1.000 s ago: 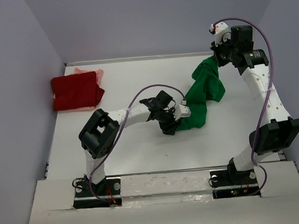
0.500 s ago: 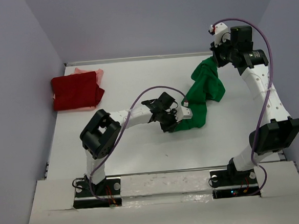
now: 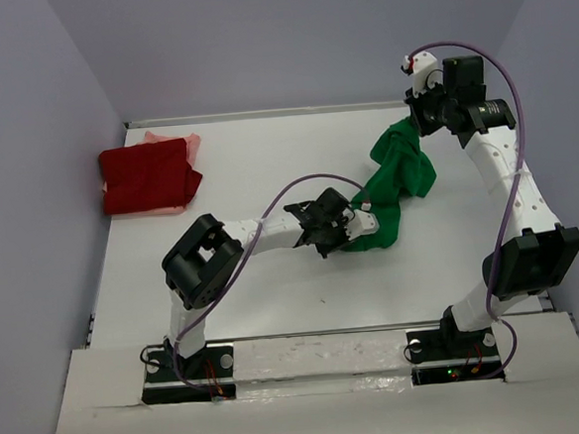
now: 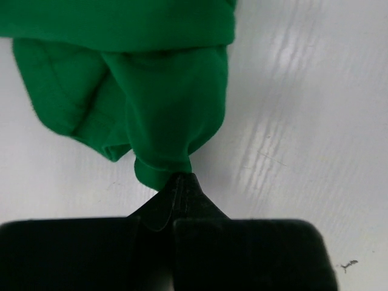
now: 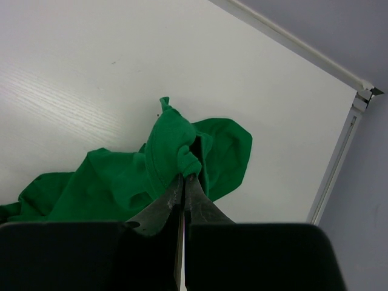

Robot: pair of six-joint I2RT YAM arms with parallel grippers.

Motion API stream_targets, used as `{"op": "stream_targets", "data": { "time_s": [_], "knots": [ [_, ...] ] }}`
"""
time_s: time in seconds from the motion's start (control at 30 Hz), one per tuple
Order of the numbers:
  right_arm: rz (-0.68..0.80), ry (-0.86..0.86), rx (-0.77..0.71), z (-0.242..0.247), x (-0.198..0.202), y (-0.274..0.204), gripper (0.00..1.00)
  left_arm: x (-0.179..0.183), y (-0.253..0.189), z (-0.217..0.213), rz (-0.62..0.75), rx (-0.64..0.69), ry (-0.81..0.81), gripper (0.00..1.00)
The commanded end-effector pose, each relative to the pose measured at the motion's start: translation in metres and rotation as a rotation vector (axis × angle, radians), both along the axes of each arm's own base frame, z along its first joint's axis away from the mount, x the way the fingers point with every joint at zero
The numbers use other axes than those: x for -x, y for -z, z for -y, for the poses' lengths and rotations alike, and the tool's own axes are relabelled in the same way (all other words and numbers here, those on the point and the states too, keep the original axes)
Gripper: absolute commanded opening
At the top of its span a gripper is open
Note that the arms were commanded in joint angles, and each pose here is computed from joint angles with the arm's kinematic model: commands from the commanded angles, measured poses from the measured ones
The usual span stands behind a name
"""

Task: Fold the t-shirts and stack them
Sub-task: Move the tshirt to the center of the board

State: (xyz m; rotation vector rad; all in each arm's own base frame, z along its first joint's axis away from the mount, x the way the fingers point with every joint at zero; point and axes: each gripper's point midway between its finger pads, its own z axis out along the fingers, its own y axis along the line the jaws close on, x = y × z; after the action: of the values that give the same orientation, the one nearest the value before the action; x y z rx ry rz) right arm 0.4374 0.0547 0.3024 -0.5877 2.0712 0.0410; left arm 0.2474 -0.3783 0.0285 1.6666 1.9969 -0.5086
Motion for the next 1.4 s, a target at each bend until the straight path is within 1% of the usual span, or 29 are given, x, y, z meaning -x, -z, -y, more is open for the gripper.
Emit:
{"op": "stream_targets", "data": {
  "time_s": [0.0,0.1,0.13,0.23,0.3,0.4,0.43,0.47,0.5,0.53,0.57,0.63,0.67,0.7,0.77,0.8,0.87,0.9,0.97,1.07,1.2,1.37],
  "knots": [
    [0.087,-0.008,-0.005,-0.001,-0.002,-0.025,0.00,-0.034,-0.048,-0.008,0.238,0.037,-0.158,0.00],
    [0.102,-0.002,-0.001,0.001,-0.003,-0.031,0.00,-0.058,-0.071,-0.018,0.380,0.037,-0.271,0.00],
    [0.108,0.001,0.004,0.002,-0.003,-0.033,0.00,-0.071,-0.085,-0.027,0.450,0.032,-0.332,0.00],
    [0.134,0.034,0.017,0.008,-0.007,-0.043,0.00,-0.089,-0.109,-0.049,0.569,-0.002,-0.422,0.00],
    [0.148,0.079,0.041,0.016,-0.013,-0.046,0.00,-0.100,-0.126,-0.057,0.630,0.009,-0.481,0.00],
    [0.182,0.118,0.052,0.023,-0.017,-0.057,0.00,-0.118,-0.160,-0.084,0.746,0.001,-0.595,0.00],
    [0.185,0.129,0.058,0.025,-0.018,-0.057,0.00,-0.124,-0.175,-0.100,0.838,-0.025,-0.642,0.00],
    [0.193,0.134,0.058,0.026,-0.018,-0.058,0.00,-0.127,-0.181,-0.110,0.889,-0.046,-0.662,0.00],
    [0.199,0.143,0.062,0.027,-0.020,-0.059,0.00,-0.128,-0.181,-0.129,0.940,-0.109,-0.703,0.00],
    [0.201,0.150,0.066,0.029,-0.021,-0.059,0.00,-0.131,-0.186,-0.137,0.967,-0.124,-0.727,0.00],
    [0.200,0.153,0.072,0.030,-0.021,-0.057,0.00,-0.141,-0.190,-0.153,0.984,-0.137,-0.772,0.00],
    [0.209,0.178,0.094,0.036,-0.025,-0.055,0.00,-0.153,-0.194,-0.171,0.946,-0.136,-0.820,0.00],
    [0.214,0.193,0.105,0.039,-0.028,-0.054,0.00,-0.166,-0.193,-0.194,0.912,-0.133,-0.905,0.00],
    [0.221,0.201,0.112,0.041,-0.029,-0.054,0.00,-0.174,-0.195,-0.206,0.890,-0.133,-0.944,0.00],
    [0.222,0.219,0.130,0.045,-0.035,-0.052,0.00,-0.189,-0.201,-0.223,0.840,-0.125,-0.987,0.00],
    [0.232,0.227,0.132,0.046,-0.038,-0.053,0.00,-0.202,-0.211,-0.243,0.829,-0.100,-1.052,0.00],
    [0.231,0.256,0.141,0.053,-0.046,-0.050,0.00,-0.210,-0.216,-0.260,0.818,-0.102,-1.098,0.00],
    [0.255,0.279,0.145,0.057,-0.050,-0.055,0.00,-0.217,-0.225,-0.276,0.825,-0.090,-1.141,0.00],
    [0.277,0.303,0.142,0.060,-0.057,-0.057,0.00,-0.218,-0.227,-0.291,0.818,-0.109,-1.168,0.00],
    [0.354,0.346,0.134,0.065,-0.068,-0.071,0.00,-0.223,-0.236,-0.315,0.824,-0.110,-1.229,0.00],
    [0.400,0.375,0.128,0.072,-0.075,-0.084,0.00,-0.223,-0.244,-0.328,0.816,-0.090,-1.253,0.00],
    [0.466,0.372,0.109,0.070,-0.079,-0.113,0.00,-0.219,-0.271,-0.337,0.865,-0.064,-1.298,0.00]
  ]
}}
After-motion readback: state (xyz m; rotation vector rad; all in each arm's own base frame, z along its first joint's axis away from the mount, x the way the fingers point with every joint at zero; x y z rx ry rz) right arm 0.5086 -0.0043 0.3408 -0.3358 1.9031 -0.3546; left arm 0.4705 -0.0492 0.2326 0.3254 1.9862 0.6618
